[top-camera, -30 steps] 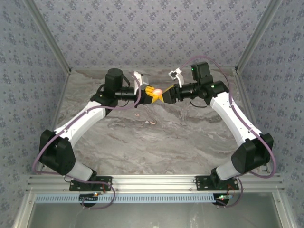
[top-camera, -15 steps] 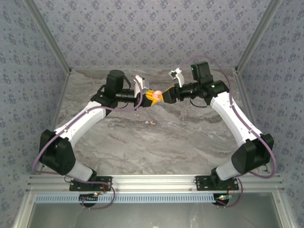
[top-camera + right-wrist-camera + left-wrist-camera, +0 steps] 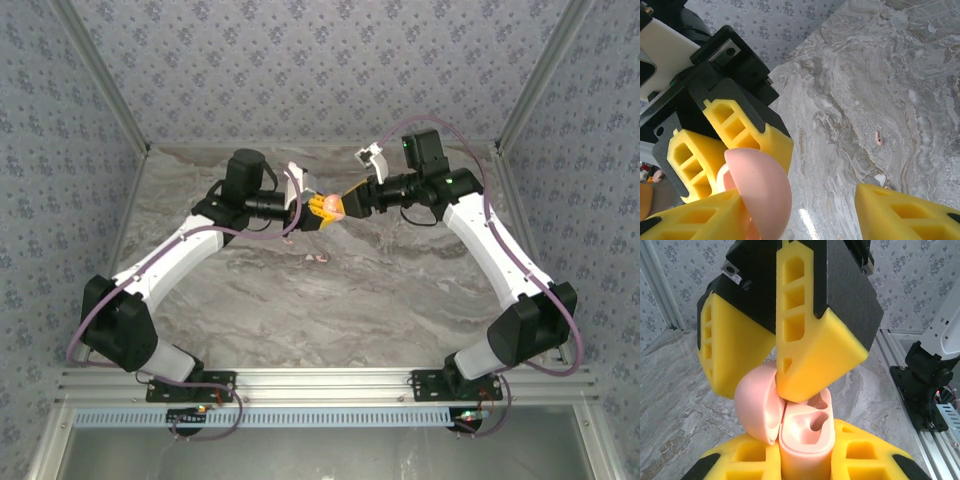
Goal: Insert the wireless bluetooth earbuds into the charging case
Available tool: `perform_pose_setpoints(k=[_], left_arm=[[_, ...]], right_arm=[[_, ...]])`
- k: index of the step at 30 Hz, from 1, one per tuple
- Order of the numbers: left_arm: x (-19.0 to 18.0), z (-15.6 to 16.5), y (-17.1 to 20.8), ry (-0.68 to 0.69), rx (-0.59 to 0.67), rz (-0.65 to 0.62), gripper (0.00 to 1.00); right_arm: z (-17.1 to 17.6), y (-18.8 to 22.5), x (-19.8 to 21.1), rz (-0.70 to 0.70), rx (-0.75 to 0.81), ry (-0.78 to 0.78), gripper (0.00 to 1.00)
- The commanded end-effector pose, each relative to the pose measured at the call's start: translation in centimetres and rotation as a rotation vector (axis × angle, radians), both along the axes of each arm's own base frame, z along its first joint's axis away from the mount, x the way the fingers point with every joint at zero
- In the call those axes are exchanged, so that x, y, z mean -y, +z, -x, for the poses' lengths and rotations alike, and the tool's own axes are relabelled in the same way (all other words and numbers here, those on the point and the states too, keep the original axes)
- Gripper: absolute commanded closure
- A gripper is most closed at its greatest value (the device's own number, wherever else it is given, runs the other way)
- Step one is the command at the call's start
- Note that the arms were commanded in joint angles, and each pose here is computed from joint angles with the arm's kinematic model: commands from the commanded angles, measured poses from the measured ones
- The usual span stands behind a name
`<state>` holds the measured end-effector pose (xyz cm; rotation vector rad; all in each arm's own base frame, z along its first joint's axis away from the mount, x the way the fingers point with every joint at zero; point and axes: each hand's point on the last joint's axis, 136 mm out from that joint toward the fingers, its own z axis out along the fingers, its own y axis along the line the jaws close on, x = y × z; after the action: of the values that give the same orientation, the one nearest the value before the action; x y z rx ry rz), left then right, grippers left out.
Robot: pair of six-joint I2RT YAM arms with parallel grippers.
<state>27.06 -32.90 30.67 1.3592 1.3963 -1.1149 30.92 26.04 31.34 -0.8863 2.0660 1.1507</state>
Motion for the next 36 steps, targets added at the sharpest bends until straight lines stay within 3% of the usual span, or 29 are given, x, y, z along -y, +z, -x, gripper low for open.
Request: perform_pose_setpoints(k=[1, 15, 26, 36], left_arm=[[0.2, 0.5, 2.3, -0.022, 0.037, 0.036, 0.9], [0.0, -1.2, 2.0, 0.061, -0.008, 0.033, 0.87], [-0.6, -2.7, 1.1, 0.152, -0.043, 0.036, 0.89], [-2.5, -4.3, -1.0, 0.281, -0.109, 0.046, 0.89]], right_arm=[[0.4, 1.7, -0.1, -0.011, 0.047, 0.017, 0.39], [0.8, 2.1, 0.3, -0.008, 0.075, 0.005, 0.33], [-0.4, 2.1, 2.5, 0.013, 0.094, -0.129, 0.32], [-1.0, -4.7, 3.9, 0.133, -0.061, -0.251, 0.34]])
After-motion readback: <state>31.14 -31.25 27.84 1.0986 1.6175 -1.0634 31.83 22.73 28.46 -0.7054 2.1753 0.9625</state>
